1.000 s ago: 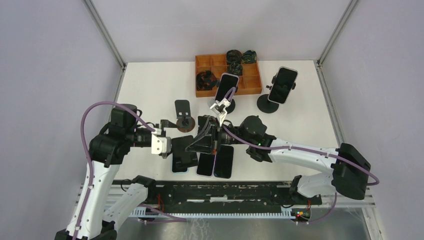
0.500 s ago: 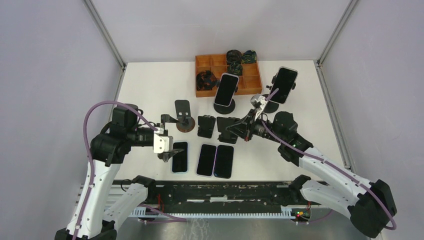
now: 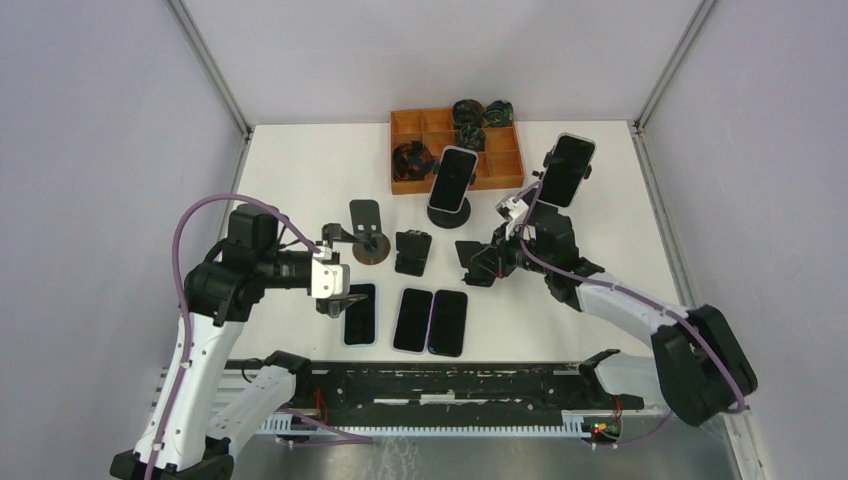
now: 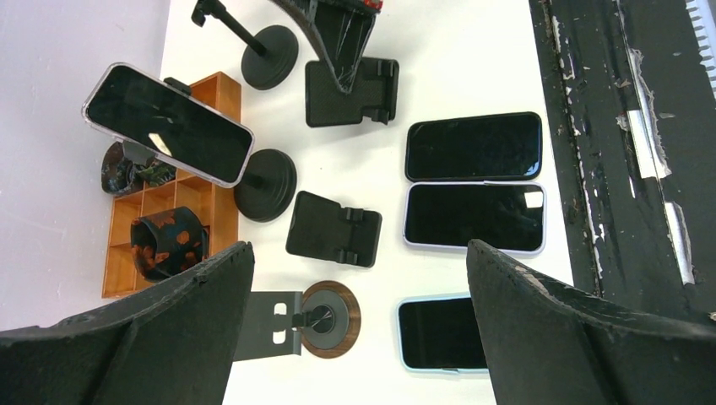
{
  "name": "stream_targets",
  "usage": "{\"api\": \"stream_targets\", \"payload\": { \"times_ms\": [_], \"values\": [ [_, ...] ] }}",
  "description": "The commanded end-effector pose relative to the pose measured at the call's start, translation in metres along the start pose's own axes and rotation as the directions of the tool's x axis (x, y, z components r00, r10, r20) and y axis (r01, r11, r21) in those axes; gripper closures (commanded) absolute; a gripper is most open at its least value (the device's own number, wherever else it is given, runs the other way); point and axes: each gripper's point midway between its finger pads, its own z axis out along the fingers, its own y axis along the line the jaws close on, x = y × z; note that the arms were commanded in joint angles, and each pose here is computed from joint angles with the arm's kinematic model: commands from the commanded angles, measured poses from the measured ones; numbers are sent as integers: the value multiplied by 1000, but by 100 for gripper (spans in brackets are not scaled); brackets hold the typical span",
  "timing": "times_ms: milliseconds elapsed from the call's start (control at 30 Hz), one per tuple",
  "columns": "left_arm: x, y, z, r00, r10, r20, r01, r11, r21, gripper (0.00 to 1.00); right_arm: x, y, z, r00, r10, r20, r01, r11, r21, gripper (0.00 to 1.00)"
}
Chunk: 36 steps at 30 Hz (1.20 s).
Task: Remove the phone from the phone stand
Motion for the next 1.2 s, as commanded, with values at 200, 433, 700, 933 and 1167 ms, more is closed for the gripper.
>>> {"api": "stream_targets", "payload": {
  "times_ms": [200, 433, 700, 933, 1167],
  "values": [
    [-5, 8, -3, 1000, 11, -5, -11, 999, -32, 0, -22, 10, 40, 988, -154, 16, 151, 942, -300, 100],
    [-1, 7, -2, 1000, 16, -13, -16, 1000, -27, 0, -13, 8, 49, 982, -187, 3, 174, 911, -375, 100],
    [2, 7, 0, 1000, 28, -11, -29, 999, -17, 0, 2, -4, 54, 976, -216, -39, 182, 895, -406, 94],
    [4, 8, 2, 1000, 25, -15, -25, 1000, -11, 0, -8, -19, 48, 978, -206, -29, 185, 925, -331, 70],
    [5, 7, 2, 999, 29, -12, -29, 1000, -8, 0, -10, -40, 38, 969, -235, -79, 218, 958, -185, 49]
  ]
}}
